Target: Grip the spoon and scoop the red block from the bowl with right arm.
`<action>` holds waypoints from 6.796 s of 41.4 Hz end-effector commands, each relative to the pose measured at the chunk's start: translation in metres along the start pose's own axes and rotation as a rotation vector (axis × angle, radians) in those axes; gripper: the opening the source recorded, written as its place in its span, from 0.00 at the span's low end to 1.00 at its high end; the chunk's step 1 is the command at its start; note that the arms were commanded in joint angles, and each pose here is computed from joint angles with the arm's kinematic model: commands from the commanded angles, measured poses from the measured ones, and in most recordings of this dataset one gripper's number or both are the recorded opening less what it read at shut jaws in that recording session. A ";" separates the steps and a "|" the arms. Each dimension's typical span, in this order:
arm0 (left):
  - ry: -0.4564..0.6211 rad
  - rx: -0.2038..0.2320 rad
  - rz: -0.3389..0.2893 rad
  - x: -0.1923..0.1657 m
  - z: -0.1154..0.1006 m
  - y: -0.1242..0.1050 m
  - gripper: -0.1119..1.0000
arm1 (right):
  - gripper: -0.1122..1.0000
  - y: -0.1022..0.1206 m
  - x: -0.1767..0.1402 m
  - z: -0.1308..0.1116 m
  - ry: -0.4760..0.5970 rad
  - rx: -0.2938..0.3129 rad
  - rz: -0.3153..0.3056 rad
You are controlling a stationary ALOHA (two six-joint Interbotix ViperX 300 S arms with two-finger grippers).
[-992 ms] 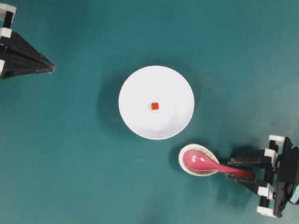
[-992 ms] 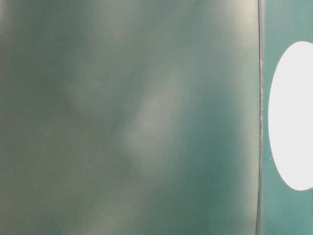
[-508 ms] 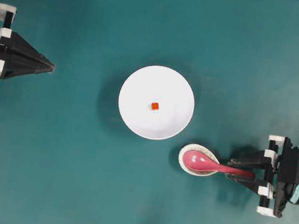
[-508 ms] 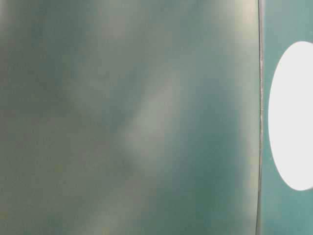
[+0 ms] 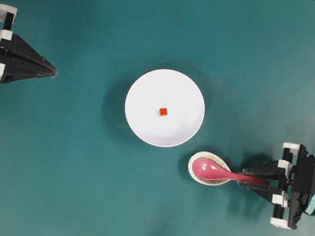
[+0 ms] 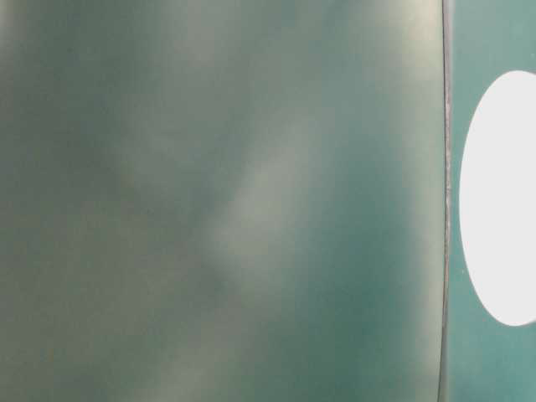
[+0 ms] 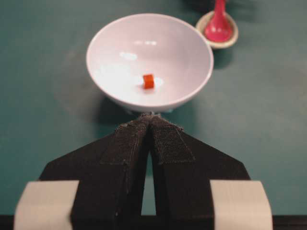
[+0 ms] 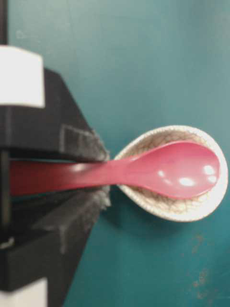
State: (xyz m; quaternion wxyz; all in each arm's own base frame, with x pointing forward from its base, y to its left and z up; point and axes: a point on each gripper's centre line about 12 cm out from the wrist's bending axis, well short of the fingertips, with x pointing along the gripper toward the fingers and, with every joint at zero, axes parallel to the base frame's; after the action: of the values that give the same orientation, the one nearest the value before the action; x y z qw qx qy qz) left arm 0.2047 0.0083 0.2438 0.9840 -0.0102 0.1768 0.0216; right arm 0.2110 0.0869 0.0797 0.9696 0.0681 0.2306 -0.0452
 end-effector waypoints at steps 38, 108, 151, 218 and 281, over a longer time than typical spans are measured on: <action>-0.011 0.000 0.003 0.001 0.007 0.001 0.10 | 0.32 0.001 -0.012 0.055 -0.169 -0.059 0.025; -0.011 -0.005 0.013 0.000 0.006 0.003 0.10 | 0.32 -0.081 0.044 0.233 0.187 0.041 0.148; -0.009 -0.003 0.013 0.001 0.005 0.003 0.10 | 0.32 -0.100 0.067 0.224 0.603 0.039 0.042; -0.006 0.000 0.013 0.001 0.005 0.003 0.10 | 0.32 -0.089 0.136 0.235 0.609 -0.105 0.030; -0.008 -0.002 0.013 0.001 0.005 0.003 0.10 | 0.32 -0.084 0.098 0.240 0.504 -0.107 0.028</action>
State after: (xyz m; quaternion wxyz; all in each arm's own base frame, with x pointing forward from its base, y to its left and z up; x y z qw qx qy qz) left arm 0.2044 0.0105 0.2433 0.9834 -0.0120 0.1790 0.0270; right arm 0.3967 -0.0388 0.2196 0.8676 0.0304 0.4963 0.0010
